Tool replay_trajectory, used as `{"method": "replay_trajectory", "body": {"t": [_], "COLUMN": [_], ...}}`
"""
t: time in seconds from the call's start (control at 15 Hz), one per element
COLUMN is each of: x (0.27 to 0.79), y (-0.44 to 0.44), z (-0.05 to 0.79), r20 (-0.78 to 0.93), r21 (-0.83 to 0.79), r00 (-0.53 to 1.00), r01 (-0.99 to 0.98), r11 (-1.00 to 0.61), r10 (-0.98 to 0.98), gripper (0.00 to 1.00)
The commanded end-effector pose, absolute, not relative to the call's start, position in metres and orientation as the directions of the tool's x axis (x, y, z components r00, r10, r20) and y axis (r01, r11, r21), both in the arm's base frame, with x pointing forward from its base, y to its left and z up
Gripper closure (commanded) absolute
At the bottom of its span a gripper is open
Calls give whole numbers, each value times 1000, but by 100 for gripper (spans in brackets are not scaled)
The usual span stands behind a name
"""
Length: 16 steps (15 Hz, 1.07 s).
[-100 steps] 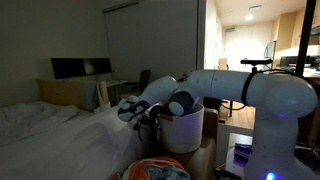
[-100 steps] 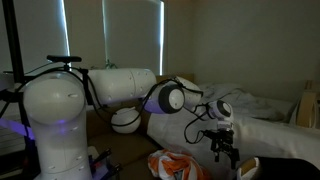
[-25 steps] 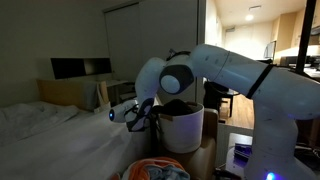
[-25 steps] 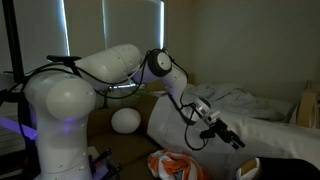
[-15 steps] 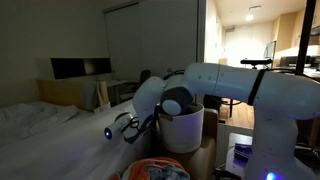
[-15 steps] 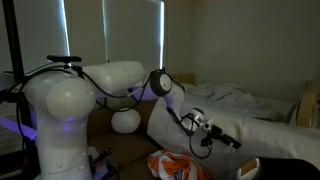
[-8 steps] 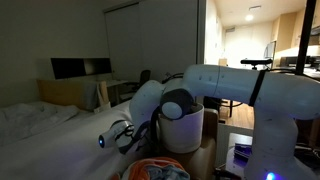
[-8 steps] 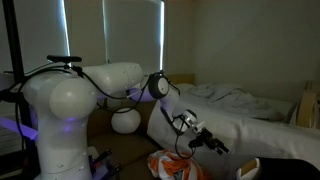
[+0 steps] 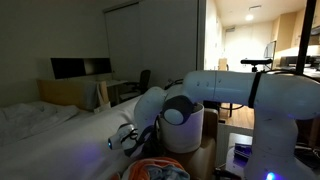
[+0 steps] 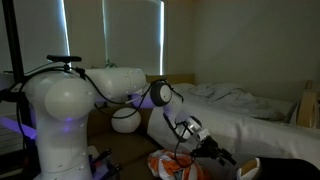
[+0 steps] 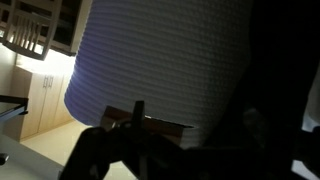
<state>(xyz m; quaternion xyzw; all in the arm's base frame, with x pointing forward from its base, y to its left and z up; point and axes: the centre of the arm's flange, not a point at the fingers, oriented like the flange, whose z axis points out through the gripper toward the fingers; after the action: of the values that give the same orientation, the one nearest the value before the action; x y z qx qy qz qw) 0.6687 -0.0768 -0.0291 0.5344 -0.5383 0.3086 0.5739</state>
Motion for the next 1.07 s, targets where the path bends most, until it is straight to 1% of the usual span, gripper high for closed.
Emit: {"method": "replay_trajectory", "body": {"t": [0.0,0.27,0.53,0.67,1.0], "x": [690,690,693,693,694], "y": [-123,-168,-180,-175,-112], "z": [-38,-32,-31,-30,-40], "r20": [964,970,970,969,963], "r21": [252,241,245,246,269], "r00": [207,213,231,233,256], "r01": [-914,-904,-904,-908,-939], "r11": [318,354,350,339,213], "r10": [-168,-118,-82,-80,-87], "gripper": [0,0,0,0,0]}}
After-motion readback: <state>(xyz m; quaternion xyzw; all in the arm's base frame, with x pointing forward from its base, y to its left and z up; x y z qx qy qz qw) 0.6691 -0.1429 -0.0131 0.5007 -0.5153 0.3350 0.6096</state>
